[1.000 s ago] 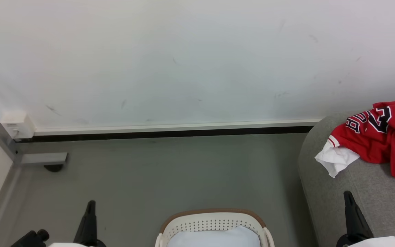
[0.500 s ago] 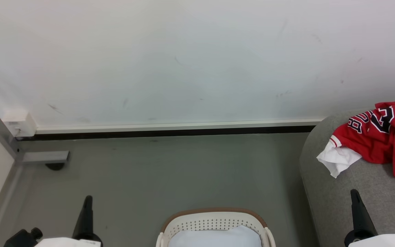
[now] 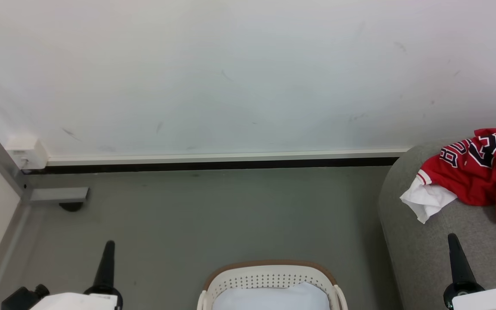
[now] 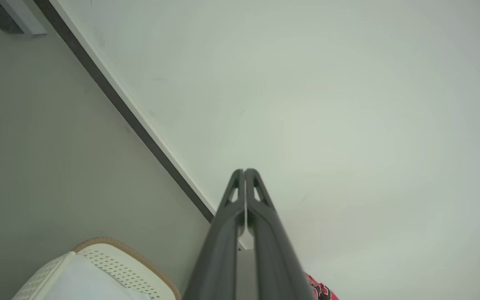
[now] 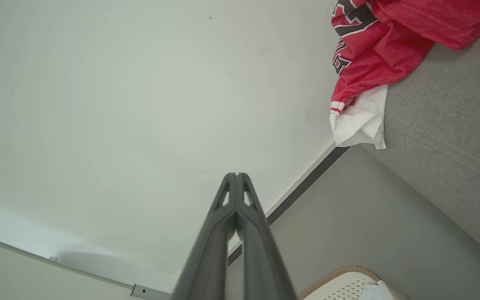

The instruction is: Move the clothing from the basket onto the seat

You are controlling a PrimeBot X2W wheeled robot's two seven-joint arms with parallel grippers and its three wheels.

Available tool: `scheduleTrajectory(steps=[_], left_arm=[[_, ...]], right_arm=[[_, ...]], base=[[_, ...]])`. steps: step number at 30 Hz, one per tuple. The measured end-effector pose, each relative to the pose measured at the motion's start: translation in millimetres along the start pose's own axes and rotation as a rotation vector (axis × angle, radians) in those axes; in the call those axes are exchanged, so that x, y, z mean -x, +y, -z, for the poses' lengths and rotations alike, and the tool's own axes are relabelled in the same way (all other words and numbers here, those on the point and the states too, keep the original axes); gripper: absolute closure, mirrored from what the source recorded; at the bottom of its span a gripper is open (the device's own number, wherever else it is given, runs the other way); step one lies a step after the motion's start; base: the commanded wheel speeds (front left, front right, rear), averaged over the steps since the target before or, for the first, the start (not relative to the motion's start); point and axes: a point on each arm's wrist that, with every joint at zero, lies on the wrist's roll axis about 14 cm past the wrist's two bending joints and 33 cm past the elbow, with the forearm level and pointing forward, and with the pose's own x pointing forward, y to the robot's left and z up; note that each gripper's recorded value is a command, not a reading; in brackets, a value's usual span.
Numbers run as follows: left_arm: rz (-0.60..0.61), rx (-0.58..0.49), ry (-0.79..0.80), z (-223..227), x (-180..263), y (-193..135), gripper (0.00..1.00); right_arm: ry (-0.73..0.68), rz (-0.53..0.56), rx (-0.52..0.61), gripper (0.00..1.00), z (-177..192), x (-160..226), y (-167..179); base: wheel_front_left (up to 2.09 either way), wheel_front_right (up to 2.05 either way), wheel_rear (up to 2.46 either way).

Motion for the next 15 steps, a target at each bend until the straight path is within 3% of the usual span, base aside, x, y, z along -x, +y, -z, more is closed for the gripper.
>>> scheduleTrajectory(steps=[15], left_arm=[[-0.001,0.146,0.003,-4.5,-2.2,-1.2,1.00]], right_arm=[[-0.006,-0.001,-0.145,1.00,-5.3,-4.5,1.0]], base=[[0.00,0.00,0.00]])
